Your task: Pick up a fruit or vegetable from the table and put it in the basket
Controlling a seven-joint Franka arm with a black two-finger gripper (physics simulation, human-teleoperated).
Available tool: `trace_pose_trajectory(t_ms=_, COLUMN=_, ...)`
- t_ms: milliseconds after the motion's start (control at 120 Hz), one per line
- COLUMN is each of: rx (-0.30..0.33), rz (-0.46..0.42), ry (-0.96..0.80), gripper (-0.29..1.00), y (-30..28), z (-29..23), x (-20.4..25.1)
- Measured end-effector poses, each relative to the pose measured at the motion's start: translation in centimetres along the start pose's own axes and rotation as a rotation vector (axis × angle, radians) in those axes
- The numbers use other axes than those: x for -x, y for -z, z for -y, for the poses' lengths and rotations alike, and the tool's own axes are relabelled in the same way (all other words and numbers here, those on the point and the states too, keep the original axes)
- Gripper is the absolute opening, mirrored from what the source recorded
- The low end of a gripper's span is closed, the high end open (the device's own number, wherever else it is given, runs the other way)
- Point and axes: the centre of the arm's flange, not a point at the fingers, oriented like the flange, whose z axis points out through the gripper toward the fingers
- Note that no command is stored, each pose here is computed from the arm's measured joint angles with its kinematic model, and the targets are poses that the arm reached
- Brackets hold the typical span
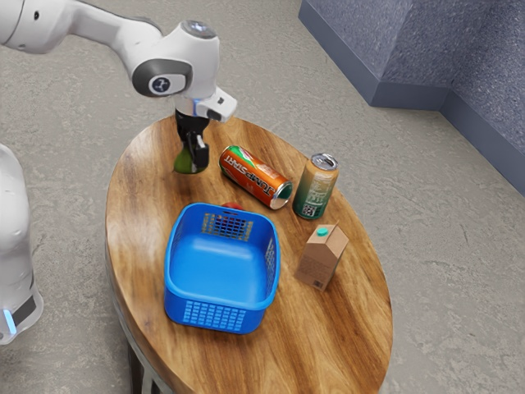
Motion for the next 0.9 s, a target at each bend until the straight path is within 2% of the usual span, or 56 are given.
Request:
trace_pose_trajectory(t_ms=125, rx=-0.012, rz=-0.044, ry=-0.034, gripper=0.16, y=2.8, z=-2.8, x=-0.2)
trace_pose_trajectory(t_ms=300, rx=0.043, rz=-0.144, ry=-0.061, gripper=0.16, y=10.9, z=-7.3, x=2.1)
trace_pose_trajectory(t_ms=450, rx=0.071, rz=-0.114, ry=-0.13, gripper=0.16, y=12.7, z=-15.4, x=4.1)
trace_pose_trajectory(t_ms=617, rx=0.082, rz=-0.101, ry=-0.171, gripper=0.16, y=13.9, z=-21.6, x=5.9)
trace_pose_trajectory(t_ms=900, rx=0.111, rz=-0.039, ry=-0.13, gripper=0.16, y=12.4, z=-25.9, x=6.7)
